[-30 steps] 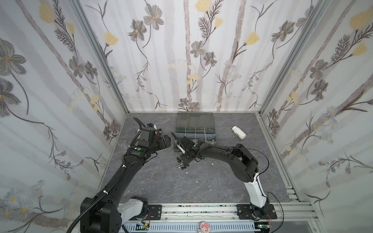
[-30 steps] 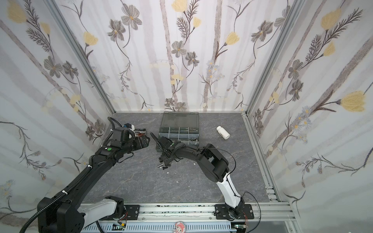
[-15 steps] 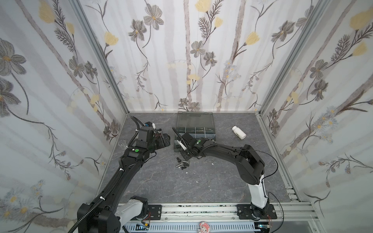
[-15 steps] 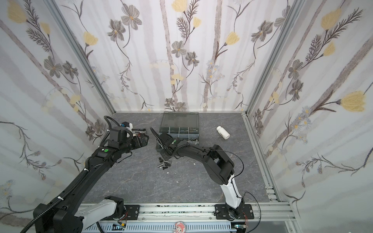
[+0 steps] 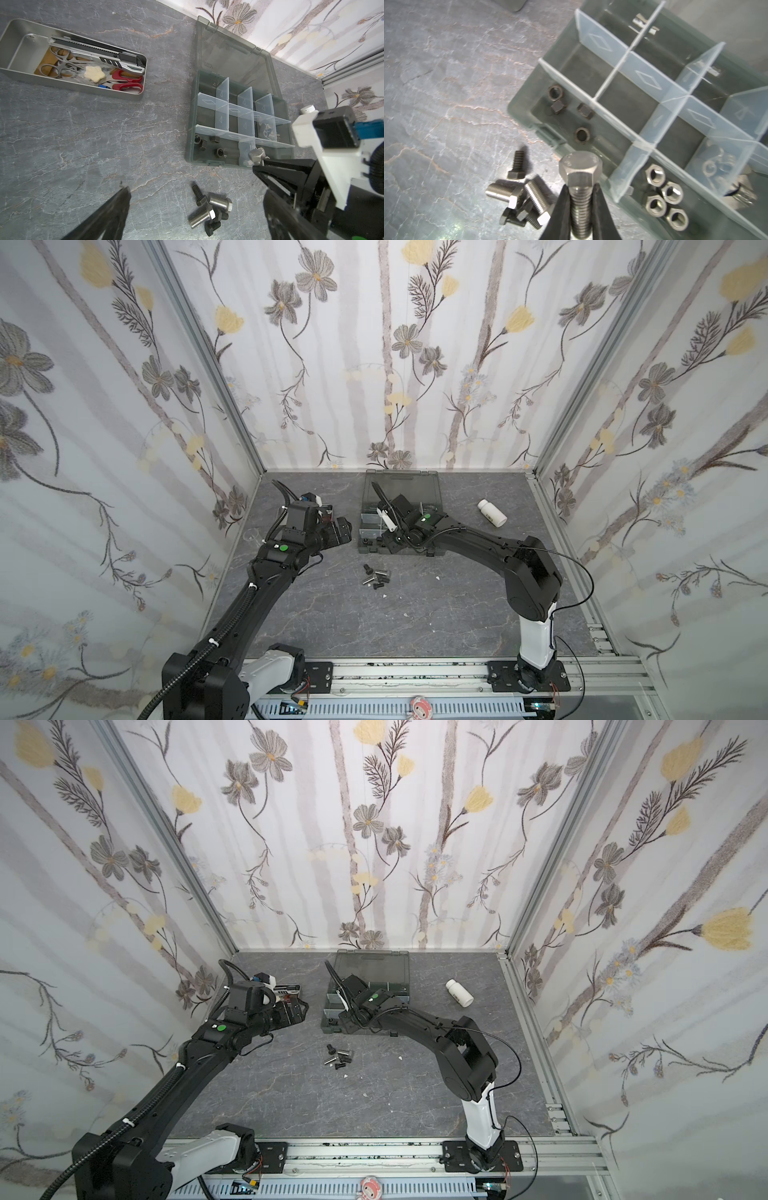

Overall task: Sort the screws and nuts into containers
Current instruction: Place the screw into the container.

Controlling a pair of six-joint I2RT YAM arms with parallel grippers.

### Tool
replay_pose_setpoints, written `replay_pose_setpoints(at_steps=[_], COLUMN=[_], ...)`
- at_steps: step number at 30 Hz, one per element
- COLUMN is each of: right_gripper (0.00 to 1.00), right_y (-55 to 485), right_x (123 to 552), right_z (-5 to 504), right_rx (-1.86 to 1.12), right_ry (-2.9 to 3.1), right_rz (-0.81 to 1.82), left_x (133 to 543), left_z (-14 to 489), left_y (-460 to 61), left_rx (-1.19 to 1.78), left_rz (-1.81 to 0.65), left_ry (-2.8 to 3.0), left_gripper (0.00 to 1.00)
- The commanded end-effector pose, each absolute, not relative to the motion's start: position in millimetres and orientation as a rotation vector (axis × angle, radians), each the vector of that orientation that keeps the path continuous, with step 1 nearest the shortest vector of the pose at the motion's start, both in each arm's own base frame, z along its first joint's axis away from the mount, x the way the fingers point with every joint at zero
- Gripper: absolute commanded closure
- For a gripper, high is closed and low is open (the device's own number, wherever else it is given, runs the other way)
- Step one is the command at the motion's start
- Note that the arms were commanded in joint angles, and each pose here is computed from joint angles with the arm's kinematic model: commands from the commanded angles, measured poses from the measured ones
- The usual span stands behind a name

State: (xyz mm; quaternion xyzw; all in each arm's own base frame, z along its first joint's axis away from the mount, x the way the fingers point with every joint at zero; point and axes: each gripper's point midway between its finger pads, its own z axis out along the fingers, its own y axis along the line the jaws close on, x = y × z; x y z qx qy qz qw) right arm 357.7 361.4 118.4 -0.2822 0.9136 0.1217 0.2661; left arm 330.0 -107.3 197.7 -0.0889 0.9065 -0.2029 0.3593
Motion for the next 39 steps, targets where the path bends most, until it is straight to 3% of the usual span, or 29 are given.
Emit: replay_pose_setpoints(at_steps=[1, 18, 36, 39], right_gripper=[1.0, 1.0, 0.99, 0.91], right_y=[355, 363, 364, 363], right_x=[373, 435, 447, 448], right_z=[130, 123, 78, 73], right_rx=[-0.726, -0.683, -0.713, -0.713], right_ry=[2.446, 2.424, 2.49, 2.498], right_rz=[0.349, 0.394, 0.365, 0.359], left_x=[336, 370, 376, 376], left_z=[198, 187, 175, 175], left_y=[-116, -120, -120, -120], left_rx=[-0.249, -0.262, -0.253, -0.256], left_rz=[-0.584, -0.523, -0.512, -0.511], left_ry=[2.347, 2.405, 2.408, 2.41], left_gripper=[0.0, 0.0, 0.0, 0.0])
